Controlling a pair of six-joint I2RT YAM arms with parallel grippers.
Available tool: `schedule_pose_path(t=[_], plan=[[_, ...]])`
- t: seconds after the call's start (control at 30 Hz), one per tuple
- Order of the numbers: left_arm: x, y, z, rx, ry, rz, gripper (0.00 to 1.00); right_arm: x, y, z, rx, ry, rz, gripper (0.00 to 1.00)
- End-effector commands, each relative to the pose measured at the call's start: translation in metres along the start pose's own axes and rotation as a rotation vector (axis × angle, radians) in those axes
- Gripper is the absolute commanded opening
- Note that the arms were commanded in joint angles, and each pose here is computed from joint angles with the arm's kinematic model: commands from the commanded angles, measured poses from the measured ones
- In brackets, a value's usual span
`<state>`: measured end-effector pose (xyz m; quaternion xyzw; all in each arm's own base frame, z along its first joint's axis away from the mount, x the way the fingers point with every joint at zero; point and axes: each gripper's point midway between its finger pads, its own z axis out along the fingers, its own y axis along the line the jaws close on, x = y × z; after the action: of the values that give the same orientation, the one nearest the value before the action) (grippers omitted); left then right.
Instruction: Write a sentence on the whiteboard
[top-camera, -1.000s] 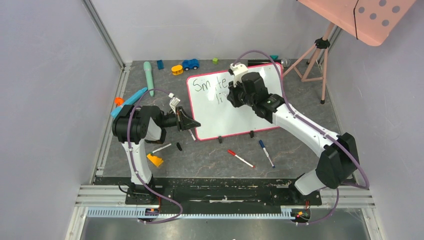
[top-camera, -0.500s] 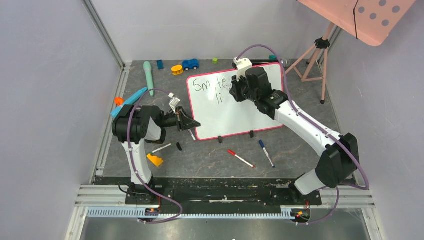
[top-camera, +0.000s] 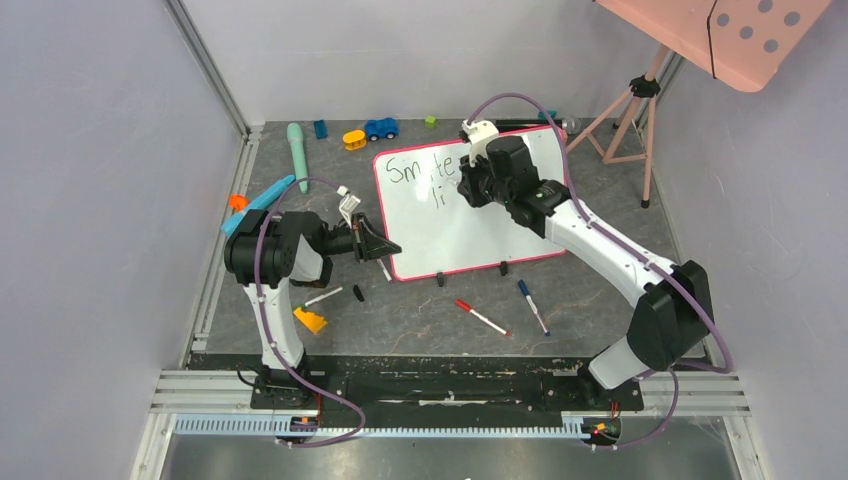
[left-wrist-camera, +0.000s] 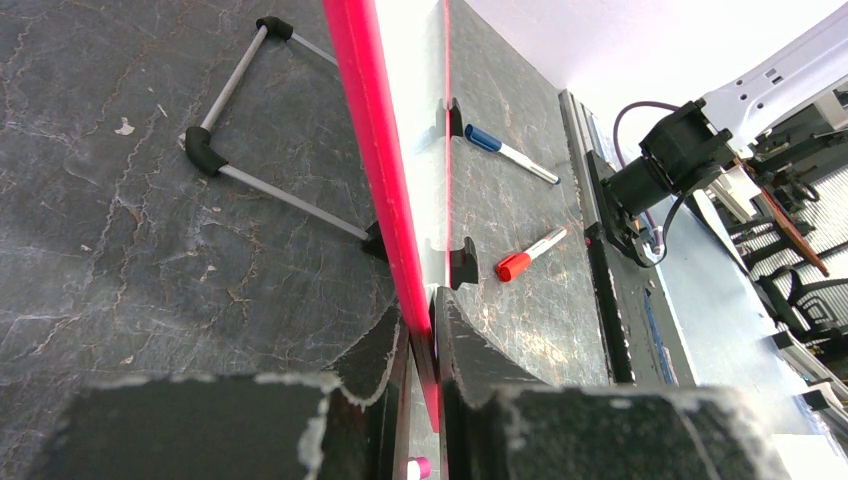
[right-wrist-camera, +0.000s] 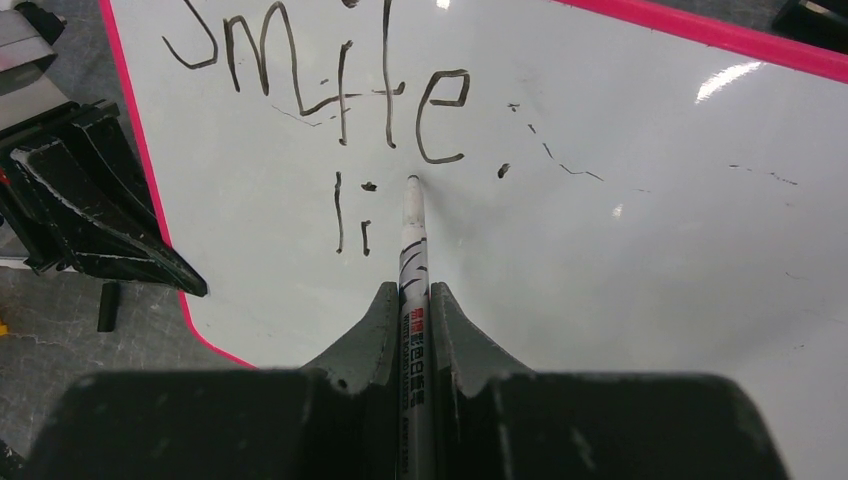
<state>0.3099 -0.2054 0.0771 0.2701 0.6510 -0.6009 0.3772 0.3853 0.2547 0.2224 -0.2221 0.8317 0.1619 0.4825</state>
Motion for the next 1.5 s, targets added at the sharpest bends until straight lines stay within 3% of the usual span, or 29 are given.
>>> schedule_pose_path(t=[0.0, 0.43, 1.07, 1.47], plan=[[0.004, -0.005, 0.002, 0.051, 0.02, 0.143, 0.15, -0.009, -0.006, 0.002, 0.029, -0.02, -0.013, 0.0], [0.005, -0.005, 0.002, 0.051, 0.02, 0.142, 0.15, -0.001, -0.004, 0.009, 0.018, 0.003, -0.011, 0.0], [0.005, -0.004, 0.001, 0.048, 0.019, 0.138, 0.15, 0.056, 0.0, -0.008, -0.017, 0.09, -0.001, 0.0], [0.005, -0.004, 0.002, 0.05, 0.02, 0.14, 0.15, -0.002, 0.012, -0.023, -0.067, -0.034, 0.021, 0.0]])
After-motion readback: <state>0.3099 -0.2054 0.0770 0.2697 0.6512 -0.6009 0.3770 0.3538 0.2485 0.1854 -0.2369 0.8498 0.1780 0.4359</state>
